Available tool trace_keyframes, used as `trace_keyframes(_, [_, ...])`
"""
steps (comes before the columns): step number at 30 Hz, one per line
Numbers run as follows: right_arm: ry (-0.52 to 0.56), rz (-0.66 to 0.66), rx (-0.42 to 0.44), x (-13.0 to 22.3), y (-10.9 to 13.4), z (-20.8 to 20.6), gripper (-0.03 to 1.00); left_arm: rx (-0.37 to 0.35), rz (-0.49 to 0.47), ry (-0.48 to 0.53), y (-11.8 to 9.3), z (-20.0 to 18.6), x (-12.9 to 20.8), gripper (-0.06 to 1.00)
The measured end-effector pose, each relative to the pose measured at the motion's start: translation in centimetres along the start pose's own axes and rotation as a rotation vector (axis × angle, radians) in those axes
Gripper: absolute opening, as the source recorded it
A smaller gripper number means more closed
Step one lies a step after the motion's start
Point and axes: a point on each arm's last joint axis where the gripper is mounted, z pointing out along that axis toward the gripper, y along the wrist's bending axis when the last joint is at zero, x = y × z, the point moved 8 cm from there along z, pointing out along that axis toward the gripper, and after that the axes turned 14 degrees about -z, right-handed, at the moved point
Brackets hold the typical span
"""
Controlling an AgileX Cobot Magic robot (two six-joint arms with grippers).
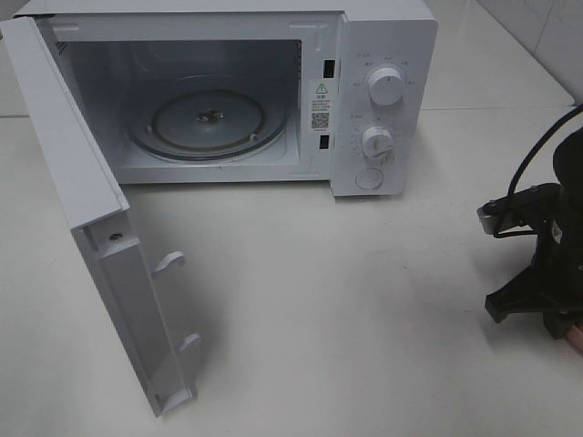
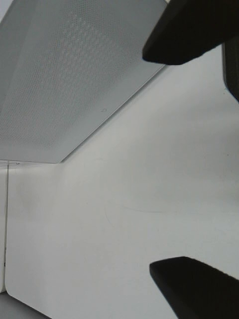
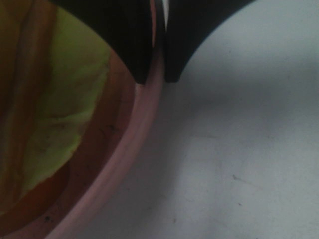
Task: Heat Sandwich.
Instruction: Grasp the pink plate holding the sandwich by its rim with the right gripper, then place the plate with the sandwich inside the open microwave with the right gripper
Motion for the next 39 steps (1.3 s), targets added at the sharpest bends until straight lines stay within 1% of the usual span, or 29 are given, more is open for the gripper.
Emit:
trace_keyframes(9, [0.011, 0.015, 0.017, 0.1, -0.5, -0.6, 0.05, 0.0, 0.0, 0.0, 0.0, 0.0, 0.0, 0.99])
trace_keyframes(13, [0.012, 0.03, 0.037, 0.2, -0.9, -1.0, 0.04, 0.0, 0.0, 0.0, 0.0, 0.0, 0.0, 0.99])
trace_keyframes(19, [0.018, 0.043, 0.061, 0.4, -0.8, -1.6, 0.04, 0.0, 0.0, 0.0, 0.0, 0.0, 0.0, 0.99])
trace_keyframes(24, [0.003, 0.015, 0.101, 0.3, -0.6, -2.6, 0.04, 0.0, 0.0, 0.0, 0.0, 0.0, 0.0, 0.99])
trace_keyframes(25, [0.01, 0.013, 0.119, 0.5, -0.6, -2.9, 0.04, 0.0, 0.0, 0.0, 0.0, 0.0, 0.0, 0.99])
trace_keyframes(29, [0.028, -0.006, 0.142, 0.9, -0.5, -3.4, 0.04, 0.0, 0.0, 0.0, 0.0, 0.0, 0.0, 0.99])
trace_keyframes(33, [0.031, -0.024, 0.15, 1.0, -0.1, -3.7, 0.04, 0.0, 0.0, 0.0, 0.0, 0.0, 0.0, 0.99])
trace_keyframes(37, [-0.007, -0.047, 0.168, 1.0, 0.5, -5.4, 0.04, 0.0, 0.0, 0.0, 0.0, 0.0, 0.0, 0.99])
trace_keyframes(39, [-0.009, -0.049, 0.171, 1.1, 0.5, -5.7, 0.04, 0.0, 0.0, 0.0, 0.0, 0.0, 0.0, 0.99])
